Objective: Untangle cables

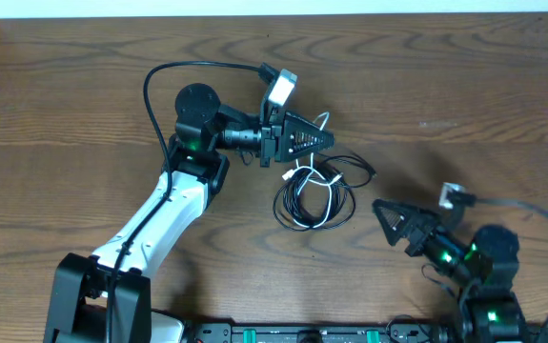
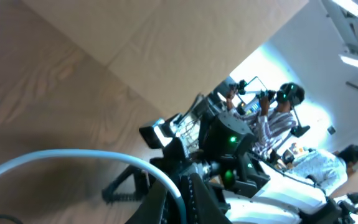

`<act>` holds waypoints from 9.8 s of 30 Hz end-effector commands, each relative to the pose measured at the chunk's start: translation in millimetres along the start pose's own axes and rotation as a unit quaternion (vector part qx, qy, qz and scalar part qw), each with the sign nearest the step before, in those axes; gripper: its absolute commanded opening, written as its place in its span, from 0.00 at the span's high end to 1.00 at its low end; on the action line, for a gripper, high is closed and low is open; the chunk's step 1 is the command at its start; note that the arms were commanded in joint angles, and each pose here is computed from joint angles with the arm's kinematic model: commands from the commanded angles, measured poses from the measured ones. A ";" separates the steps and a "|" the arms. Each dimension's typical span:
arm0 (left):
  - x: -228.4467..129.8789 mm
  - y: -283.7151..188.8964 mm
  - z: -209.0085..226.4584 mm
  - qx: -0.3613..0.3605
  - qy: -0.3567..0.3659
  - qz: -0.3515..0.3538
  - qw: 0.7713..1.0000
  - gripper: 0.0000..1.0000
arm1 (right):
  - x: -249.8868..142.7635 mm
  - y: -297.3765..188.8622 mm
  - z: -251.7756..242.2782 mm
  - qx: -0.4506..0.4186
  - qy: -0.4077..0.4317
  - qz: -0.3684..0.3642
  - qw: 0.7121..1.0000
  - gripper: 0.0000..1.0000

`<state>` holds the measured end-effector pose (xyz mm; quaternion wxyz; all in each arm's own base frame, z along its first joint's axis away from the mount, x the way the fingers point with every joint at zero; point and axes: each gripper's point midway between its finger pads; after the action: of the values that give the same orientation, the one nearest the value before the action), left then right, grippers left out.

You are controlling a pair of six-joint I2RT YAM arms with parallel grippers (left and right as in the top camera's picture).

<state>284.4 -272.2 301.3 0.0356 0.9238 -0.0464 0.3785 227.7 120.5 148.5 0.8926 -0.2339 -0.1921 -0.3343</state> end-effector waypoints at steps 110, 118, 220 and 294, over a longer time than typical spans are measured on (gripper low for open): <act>-13.8 -110.2 148.3 0.369 -0.235 -0.171 0.883 0.76 | -51.7 117.3 -17.4 -0.107 0.057 0.099 0.988 0.32; -37.0 -124.0 159.4 0.415 -0.245 -0.144 0.864 0.75 | -45.4 145.4 -19.1 -0.127 0.074 0.112 0.983 0.38; -77.4 -146.6 173.1 0.497 -0.277 -0.103 0.816 0.63 | -56.9 76.8 -31.5 -0.197 -0.104 0.270 0.937 0.37; -78.3 -146.6 173.0 0.497 -0.278 -0.102 0.816 0.03 | 229.9 -61.5 -51.4 -0.365 -0.192 -0.238 0.879 0.99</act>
<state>362.8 -141.5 111.2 -0.4052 0.8833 0.2286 0.0580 362.3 -19.6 228.2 0.6505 -0.5013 -0.2827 -0.4956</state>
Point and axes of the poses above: each gripper's point midway between its finger pads, its own y axis out along the fingers, its own z axis along the line the jaws close on, x = y × z, and after that the axes turned 2 degrees about -y, right-handed
